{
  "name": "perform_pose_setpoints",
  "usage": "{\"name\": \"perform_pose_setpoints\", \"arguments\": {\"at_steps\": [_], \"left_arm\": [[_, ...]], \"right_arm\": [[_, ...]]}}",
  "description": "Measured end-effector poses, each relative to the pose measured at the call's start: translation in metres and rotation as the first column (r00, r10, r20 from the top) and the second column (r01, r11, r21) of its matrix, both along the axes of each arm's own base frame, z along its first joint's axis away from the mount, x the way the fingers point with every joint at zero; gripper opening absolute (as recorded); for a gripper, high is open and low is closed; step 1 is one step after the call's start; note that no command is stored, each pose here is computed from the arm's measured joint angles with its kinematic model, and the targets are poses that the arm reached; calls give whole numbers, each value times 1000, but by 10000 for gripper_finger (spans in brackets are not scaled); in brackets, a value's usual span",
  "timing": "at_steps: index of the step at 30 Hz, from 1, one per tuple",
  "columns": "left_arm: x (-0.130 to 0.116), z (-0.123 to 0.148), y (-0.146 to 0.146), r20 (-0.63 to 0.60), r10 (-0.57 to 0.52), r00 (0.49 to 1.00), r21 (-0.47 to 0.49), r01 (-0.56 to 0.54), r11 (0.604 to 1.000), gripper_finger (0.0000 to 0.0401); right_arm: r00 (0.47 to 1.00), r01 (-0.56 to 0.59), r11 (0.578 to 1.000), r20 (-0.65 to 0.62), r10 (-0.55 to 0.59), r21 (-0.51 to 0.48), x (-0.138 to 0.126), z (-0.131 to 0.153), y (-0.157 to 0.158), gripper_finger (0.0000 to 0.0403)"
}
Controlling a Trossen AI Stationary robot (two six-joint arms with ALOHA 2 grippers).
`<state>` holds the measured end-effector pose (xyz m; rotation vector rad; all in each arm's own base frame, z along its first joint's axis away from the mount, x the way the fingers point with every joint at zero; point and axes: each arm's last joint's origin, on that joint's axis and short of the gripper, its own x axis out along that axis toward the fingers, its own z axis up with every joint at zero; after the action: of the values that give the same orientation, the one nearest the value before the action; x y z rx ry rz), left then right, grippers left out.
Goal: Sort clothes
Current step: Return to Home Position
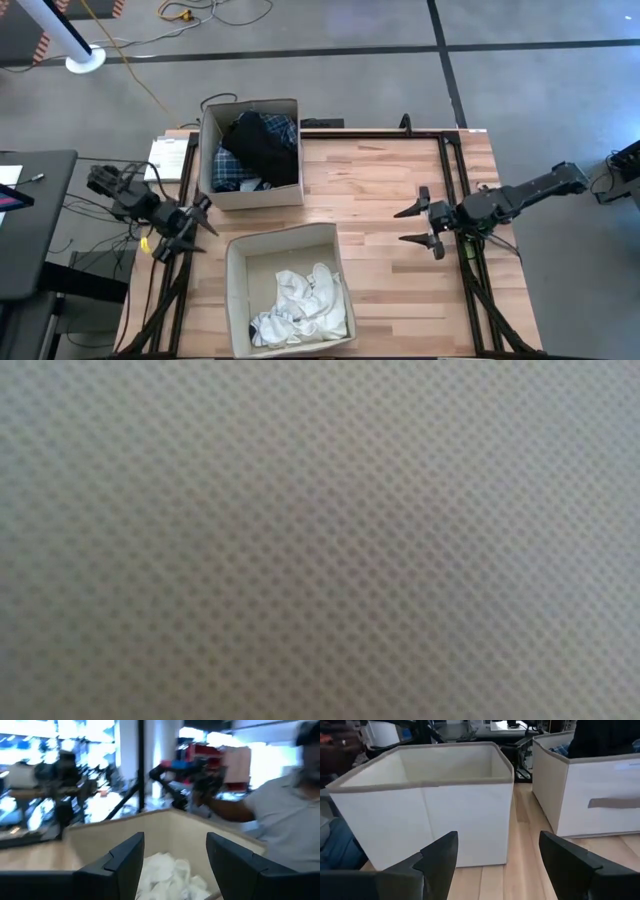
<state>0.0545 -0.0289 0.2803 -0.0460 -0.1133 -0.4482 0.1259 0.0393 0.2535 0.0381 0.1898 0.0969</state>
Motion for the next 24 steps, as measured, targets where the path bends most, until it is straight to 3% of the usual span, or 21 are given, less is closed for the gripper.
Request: {"name": "perform_pose_setpoints", "arguments": {"at_steps": [7, 11, 16, 24], "left_arm": [[13, -24, -13, 142, -174, 974, 30, 172, 985, 207], [15, -34, -18, 160, -258, 953, 44, 254, 966, 207], [20, -50, -21, 141, -287, 947, 44, 284, 958, 207], [27, -81, -26, 90, -297, 951, 57, 293, 954, 187]], "right_arm": [[999, -6, 1000, 45, 5, 18, -2, -34, -1, 289], [997, -31, 999, 76, 29, 32, -4, -48, -1, 289], [991, -78, 996, 110, 73, 47, -9, -62, -1, 289], [989, -61, 996, 140, 53, 57, -19, -88, -8, 289]]}}
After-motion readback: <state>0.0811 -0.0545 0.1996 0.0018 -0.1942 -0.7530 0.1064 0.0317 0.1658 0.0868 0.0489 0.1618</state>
